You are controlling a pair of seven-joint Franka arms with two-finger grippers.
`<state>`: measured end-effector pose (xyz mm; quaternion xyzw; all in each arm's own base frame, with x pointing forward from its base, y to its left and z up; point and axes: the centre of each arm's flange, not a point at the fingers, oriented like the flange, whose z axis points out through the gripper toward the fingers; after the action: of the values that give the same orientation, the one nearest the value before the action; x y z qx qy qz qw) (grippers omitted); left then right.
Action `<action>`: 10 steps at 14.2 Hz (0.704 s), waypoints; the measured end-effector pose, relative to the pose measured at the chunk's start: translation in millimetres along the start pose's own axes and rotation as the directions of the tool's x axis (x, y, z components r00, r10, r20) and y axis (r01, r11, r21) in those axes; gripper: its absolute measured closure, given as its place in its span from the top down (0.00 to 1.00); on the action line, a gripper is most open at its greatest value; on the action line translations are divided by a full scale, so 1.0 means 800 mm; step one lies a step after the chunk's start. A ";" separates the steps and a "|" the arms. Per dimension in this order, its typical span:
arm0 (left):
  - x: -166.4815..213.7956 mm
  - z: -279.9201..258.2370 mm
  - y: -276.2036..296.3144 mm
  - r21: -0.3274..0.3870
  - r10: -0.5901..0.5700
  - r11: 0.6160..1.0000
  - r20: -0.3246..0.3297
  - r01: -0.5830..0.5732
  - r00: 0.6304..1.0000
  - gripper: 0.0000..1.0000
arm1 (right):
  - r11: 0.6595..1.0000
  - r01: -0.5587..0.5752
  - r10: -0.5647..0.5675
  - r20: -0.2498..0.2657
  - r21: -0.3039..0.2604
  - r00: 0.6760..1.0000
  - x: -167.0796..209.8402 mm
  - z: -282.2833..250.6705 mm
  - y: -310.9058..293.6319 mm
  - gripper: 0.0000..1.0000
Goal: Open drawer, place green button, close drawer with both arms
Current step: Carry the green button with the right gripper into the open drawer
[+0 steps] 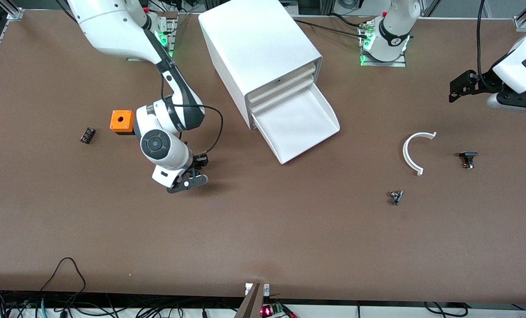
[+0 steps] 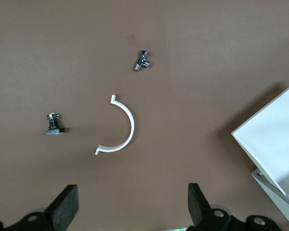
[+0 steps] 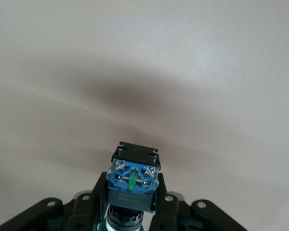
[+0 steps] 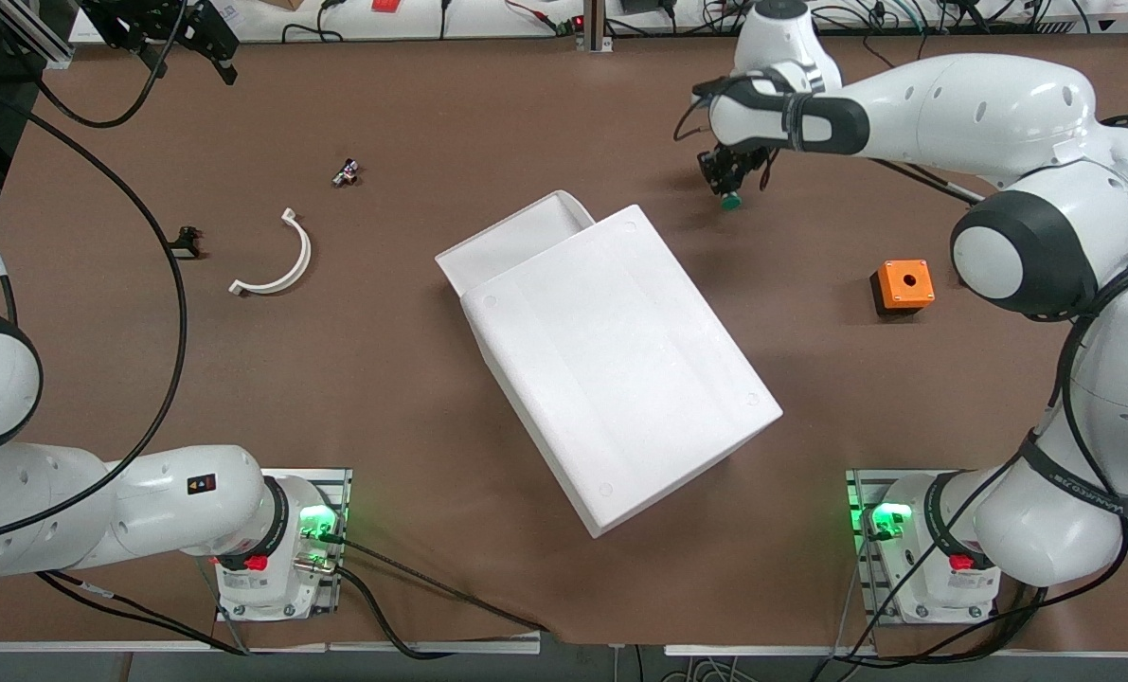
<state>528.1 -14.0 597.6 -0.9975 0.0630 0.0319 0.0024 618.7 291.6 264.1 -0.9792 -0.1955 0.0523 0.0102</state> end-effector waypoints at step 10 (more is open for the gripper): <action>0.007 0.002 -0.016 -0.007 -0.020 1.000 0.001 0.020 1.000 1.00 | 0.781 0.624 -0.602 -0.224 0.036 0.767 0.006 -0.147 -0.219 0.41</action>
<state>534.8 -2.1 595.7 -0.9981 0.0529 0.0325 -0.0010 568.6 455.5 388.0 -0.8596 -0.4994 -0.0420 0.0994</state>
